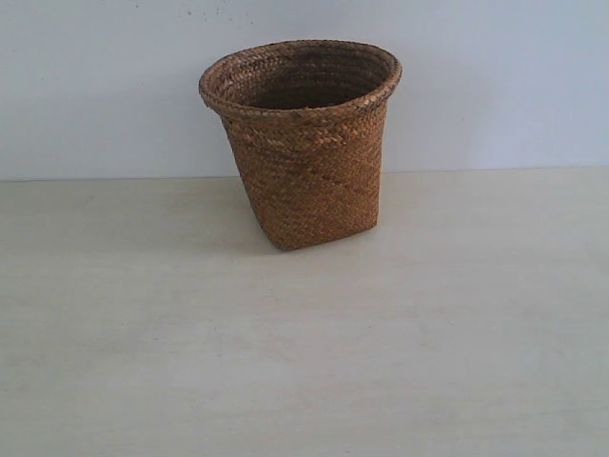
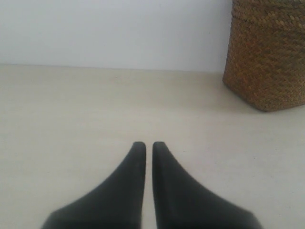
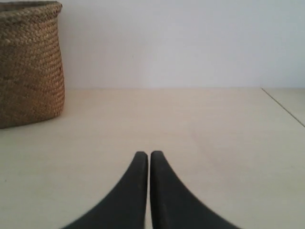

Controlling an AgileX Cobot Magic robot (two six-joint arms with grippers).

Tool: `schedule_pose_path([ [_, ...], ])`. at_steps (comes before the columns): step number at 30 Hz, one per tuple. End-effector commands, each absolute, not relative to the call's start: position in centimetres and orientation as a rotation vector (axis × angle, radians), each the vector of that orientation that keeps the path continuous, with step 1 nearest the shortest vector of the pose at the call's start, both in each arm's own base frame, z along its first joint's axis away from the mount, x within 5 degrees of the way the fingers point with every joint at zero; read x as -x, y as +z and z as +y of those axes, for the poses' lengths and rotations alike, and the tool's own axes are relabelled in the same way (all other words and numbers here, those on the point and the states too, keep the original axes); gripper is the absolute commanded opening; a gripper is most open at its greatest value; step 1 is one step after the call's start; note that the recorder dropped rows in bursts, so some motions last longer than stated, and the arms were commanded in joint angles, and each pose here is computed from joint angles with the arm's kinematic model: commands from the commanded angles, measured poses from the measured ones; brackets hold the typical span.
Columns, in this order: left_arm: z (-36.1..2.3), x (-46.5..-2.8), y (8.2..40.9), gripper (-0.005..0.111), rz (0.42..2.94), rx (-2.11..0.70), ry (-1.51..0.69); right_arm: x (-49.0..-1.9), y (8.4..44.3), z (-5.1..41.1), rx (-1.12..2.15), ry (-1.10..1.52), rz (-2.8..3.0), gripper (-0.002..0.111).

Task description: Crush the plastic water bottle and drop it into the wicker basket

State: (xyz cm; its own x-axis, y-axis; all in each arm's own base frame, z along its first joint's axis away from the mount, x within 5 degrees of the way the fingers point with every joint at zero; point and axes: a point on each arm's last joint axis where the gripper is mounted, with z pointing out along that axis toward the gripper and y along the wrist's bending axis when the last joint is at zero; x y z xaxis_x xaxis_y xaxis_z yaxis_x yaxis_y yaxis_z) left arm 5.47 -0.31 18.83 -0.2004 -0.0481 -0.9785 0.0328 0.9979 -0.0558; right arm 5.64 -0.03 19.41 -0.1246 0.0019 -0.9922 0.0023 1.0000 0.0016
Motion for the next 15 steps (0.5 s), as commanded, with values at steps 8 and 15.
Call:
schedule_pose_path([
  [8,-0.29,-5.46,18.73,0.004,1.771,0.011,-0.068,-5.33,18.17,-0.11,0.01,-0.025,1.833,0.0],
  [15,-0.29,-5.46,18.73,0.004,1.771,0.011,-0.068,-5.33,18.17,-0.11,0.006,-0.022,1.833,0.0],
])
